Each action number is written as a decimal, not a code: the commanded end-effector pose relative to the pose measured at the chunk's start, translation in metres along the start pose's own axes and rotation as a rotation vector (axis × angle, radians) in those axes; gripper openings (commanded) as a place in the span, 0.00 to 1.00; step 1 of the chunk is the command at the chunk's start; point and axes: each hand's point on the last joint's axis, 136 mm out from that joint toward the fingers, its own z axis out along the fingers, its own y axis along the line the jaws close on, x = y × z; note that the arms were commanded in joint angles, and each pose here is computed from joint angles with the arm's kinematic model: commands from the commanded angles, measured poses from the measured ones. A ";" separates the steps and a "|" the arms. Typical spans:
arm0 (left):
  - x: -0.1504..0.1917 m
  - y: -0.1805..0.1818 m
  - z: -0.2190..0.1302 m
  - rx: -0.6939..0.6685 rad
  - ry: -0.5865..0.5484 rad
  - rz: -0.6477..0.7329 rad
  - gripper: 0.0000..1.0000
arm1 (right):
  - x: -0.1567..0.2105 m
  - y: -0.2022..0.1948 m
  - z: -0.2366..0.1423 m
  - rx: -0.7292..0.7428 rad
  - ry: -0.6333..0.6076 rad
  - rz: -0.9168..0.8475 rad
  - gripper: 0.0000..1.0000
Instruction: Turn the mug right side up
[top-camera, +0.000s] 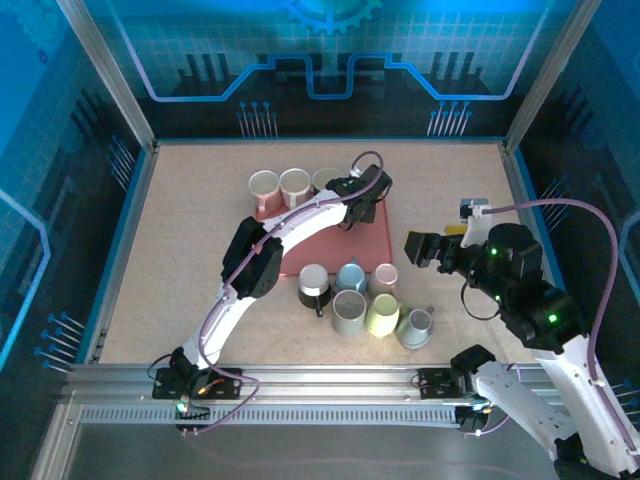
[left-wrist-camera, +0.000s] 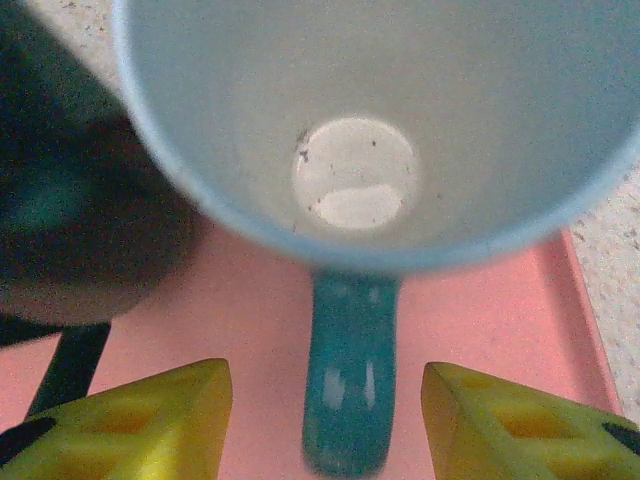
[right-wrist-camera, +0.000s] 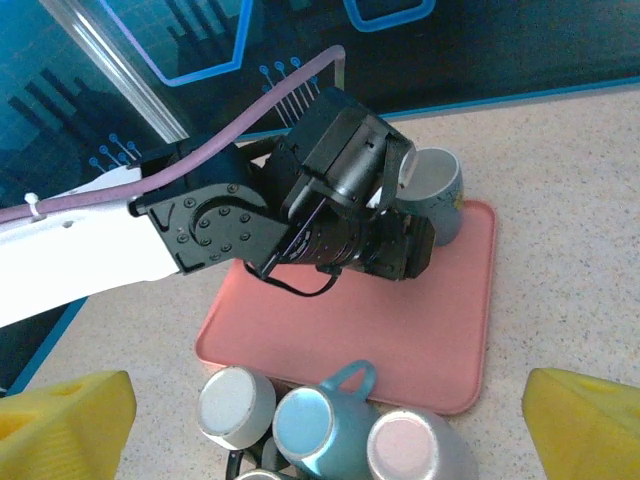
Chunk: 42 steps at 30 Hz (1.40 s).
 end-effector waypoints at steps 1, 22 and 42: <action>-0.038 -0.017 -0.072 0.126 -0.140 -0.043 0.54 | -0.007 0.013 -0.008 -0.068 -0.011 -0.040 1.00; 0.044 0.112 -0.280 0.246 -0.244 -0.077 0.56 | 0.075 0.017 0.020 -0.081 0.430 -0.138 1.00; 0.148 0.186 -0.277 0.207 -0.233 -0.009 0.59 | 0.136 -0.011 0.071 0.218 0.817 -0.378 1.00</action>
